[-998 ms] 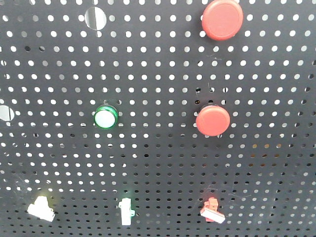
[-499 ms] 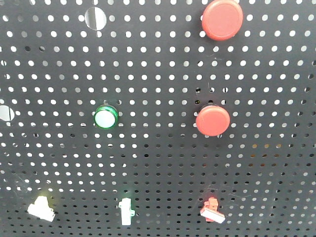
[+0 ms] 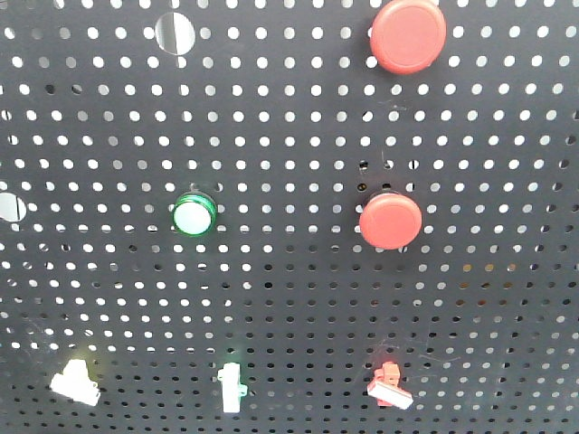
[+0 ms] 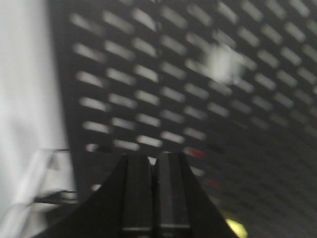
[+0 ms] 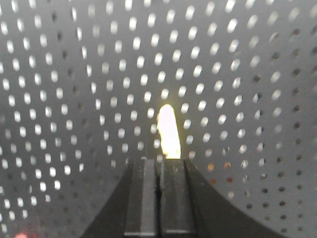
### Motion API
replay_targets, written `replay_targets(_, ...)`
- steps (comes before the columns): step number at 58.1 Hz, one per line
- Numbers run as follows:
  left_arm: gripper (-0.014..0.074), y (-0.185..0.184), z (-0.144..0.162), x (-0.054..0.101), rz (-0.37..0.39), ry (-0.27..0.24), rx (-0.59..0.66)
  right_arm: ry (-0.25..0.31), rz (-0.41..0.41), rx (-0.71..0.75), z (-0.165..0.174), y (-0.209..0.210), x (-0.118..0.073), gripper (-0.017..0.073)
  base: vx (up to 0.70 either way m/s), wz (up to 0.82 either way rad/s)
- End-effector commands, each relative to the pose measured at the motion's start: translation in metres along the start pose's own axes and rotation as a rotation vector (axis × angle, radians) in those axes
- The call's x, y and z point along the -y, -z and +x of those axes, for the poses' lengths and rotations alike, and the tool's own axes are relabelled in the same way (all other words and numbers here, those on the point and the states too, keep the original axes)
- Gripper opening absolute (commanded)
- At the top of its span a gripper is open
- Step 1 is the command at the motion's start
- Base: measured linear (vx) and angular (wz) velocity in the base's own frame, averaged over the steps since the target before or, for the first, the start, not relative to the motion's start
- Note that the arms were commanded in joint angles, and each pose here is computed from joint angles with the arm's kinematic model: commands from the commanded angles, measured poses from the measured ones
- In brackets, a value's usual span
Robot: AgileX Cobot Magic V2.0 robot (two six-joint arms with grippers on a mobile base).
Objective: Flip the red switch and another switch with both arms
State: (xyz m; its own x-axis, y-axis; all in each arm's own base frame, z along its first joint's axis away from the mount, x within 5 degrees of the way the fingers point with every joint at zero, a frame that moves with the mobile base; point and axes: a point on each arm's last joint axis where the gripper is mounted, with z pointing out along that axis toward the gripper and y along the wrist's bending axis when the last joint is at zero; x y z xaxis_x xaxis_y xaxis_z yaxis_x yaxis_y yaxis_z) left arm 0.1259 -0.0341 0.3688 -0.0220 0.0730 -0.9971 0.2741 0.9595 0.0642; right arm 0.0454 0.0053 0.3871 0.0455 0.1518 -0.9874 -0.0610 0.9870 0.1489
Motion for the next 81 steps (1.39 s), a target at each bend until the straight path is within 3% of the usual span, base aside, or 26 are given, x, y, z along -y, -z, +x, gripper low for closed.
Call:
replay_targets(1, 0.0003, -0.012, -0.012, 0.010, 0.070, 0.012, 0.059, 0.039, 0.000, 0.089, -0.015, -0.001, -0.001, -0.0006, 0.00, 0.00)
replay_targets(9, 0.0003, -0.022, -0.007, 0.015, 0.102, -0.013, 0.025, 0.077, 0.001, 0.088, -0.015, -0.001, -0.001, -0.0006, 0.00, 0.00)
replay_targets(31, 0.0003, -0.031, 0.025, 0.016, 0.091, -0.007, -0.046, 0.082, 0.002, 0.088, -0.015, -0.001, -0.001, -0.0006, 0.00, 0.00)
replay_targets(51, 0.0003, -0.035, 0.029, 0.017, 0.089, 0.002, -0.064, 0.081, 0.001, 0.088, -0.015, -0.001, -0.001, -0.0006, 0.00, 0.00)
replay_targets(64, 0.0003, -0.036, 0.015, 0.017, 0.098, 0.001, -0.048, 0.082, 0.001, 0.083, -0.015, -0.001, -0.001, -0.0006, 0.00, 0.00)
replay_targets(81, 0.0003, -0.052, 0.034, 0.021, 0.120, 0.001, -0.175, 0.082, 0.001, 0.080, -0.015, -0.001, -0.001, -0.0006, 0.00, 0.00)
